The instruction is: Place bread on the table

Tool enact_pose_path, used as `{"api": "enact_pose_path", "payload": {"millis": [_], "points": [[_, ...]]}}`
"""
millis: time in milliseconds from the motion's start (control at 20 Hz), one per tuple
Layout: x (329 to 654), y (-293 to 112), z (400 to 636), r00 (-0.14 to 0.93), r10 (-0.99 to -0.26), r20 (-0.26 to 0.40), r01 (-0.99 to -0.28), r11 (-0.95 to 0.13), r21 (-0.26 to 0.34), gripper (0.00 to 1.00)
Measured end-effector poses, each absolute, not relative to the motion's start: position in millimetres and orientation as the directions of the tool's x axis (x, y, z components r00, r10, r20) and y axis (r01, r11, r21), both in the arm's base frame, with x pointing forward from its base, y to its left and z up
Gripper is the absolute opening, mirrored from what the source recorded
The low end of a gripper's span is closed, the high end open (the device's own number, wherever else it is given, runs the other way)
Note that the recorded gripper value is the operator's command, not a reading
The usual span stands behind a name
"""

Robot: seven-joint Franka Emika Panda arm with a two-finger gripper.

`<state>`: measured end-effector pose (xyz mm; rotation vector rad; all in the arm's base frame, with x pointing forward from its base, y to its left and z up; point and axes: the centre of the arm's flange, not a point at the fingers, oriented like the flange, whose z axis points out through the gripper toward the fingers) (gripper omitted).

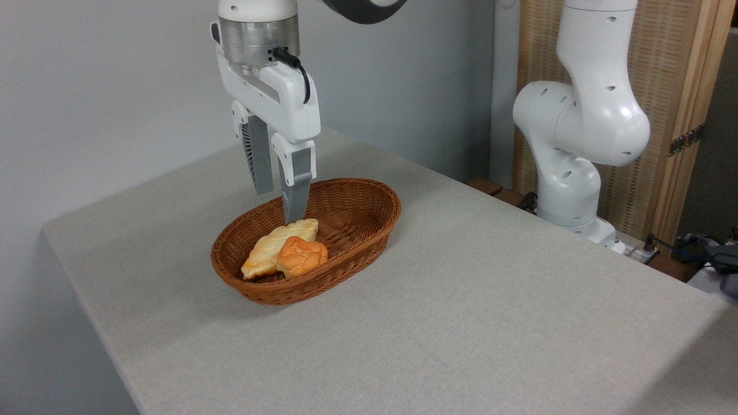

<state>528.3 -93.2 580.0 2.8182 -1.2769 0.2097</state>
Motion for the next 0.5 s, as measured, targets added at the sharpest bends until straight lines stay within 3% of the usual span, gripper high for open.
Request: {"api": "enact_pose_path", "payload": {"millis": [200,500], "points": [[522.3,-93.5,573.9,0.654,-0.75,0.094,-0.755,-0.656,0.02,1.0],[520.6,-94.8,572.1,0.653,-0.753,0.082,-0.757,-0.653,0.03,1.0]]}}
